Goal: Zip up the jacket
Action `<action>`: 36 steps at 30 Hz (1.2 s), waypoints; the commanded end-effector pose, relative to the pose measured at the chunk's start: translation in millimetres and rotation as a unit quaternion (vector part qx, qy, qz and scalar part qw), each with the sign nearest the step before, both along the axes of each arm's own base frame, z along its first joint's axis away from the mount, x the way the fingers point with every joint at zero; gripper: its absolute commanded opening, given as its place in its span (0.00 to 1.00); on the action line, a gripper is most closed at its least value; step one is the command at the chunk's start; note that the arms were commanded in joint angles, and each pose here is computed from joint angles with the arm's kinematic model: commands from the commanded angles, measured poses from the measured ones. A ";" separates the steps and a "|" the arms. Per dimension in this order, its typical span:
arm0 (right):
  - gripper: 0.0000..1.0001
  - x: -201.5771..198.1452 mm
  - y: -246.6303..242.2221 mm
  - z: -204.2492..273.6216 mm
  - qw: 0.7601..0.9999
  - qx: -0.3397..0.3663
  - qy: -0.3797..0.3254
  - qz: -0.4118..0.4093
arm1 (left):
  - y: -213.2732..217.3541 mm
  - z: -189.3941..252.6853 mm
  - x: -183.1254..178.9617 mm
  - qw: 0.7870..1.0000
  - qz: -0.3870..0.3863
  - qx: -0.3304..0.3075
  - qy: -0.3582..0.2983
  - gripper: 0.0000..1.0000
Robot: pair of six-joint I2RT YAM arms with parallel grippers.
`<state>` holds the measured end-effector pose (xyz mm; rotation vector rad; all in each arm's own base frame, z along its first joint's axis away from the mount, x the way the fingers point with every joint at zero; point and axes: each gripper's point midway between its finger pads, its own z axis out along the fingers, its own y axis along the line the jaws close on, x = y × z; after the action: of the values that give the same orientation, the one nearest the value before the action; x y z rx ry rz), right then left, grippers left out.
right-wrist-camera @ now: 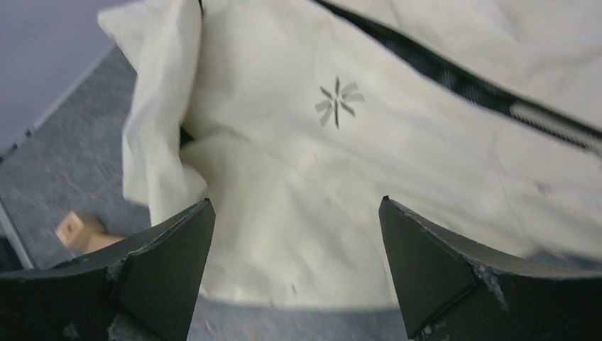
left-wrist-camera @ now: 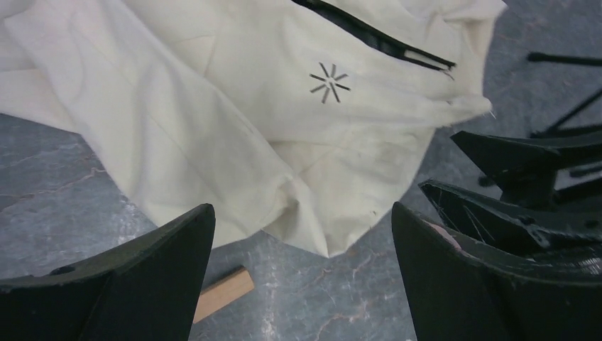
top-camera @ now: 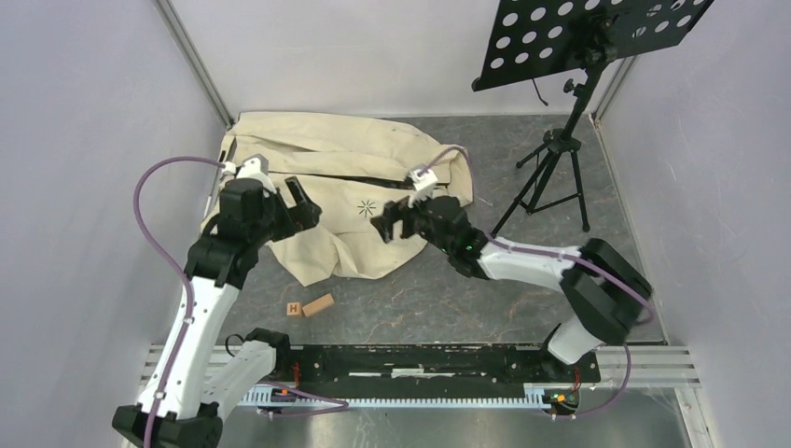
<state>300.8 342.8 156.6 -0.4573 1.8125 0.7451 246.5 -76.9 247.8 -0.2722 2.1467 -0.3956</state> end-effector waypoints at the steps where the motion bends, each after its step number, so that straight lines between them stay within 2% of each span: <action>1: 0.91 38.5 58.0 49.9 0.996 0.058 -0.063 -0.001 | 34.8 22.6 37.5 0.997 0.075 0.011 -0.031 1.00; 7: 0.87 45.3 145.6 41.4 0.992 0.084 -0.068 0.069 | 77.5 15.1 87.4 0.990 0.133 -0.038 -0.018 1.00; 11: 0.80 45.8 174.0 13.3 0.993 0.062 -0.055 0.084 | 98.5 -3.4 110.6 0.985 0.153 -0.082 0.005 0.97; 19: 0.65 6.1 187.2 -54.0 0.991 -0.002 -0.034 0.126 | 115.0 -39.6 127.5 0.978 0.180 -0.103 0.033 0.96; 23: 0.48 -14.3 176.1 -82.2 0.992 -0.014 -0.004 0.125 | 118.6 -62.9 132.2 0.974 0.186 -0.106 0.071 0.95; 27: 0.39 -36.5 161.2 -98.5 0.994 -0.037 0.006 0.105 | 120.8 -79.7 136.3 0.973 0.186 -0.107 0.089 0.93; 29: 0.40 -46.0 149.9 -90.4 0.995 -0.024 0.003 0.092 | 122.2 -86.9 137.7 0.971 0.187 -0.108 0.098 0.93; 32: 0.46 -51.4 142.0 -71.0 0.996 -0.013 0.003 0.090 | 124.8 -90.9 140.9 0.971 0.185 -0.109 0.103 0.93; 33: 0.50 -49.0 143.0 -60.4 0.996 -0.017 -0.008 0.091 | 126.3 -91.7 141.6 0.971 0.185 -0.109 0.104 0.93; 36: 0.72 -32.2 138.3 -34.6 0.993 -0.061 -0.062 0.077 | 130.5 -87.7 142.3 0.972 0.185 -0.106 0.102 0.94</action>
<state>244.1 479.2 54.3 -0.7365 1.8651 0.7852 377.1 49.2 142.8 -0.8798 2.2423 -0.3617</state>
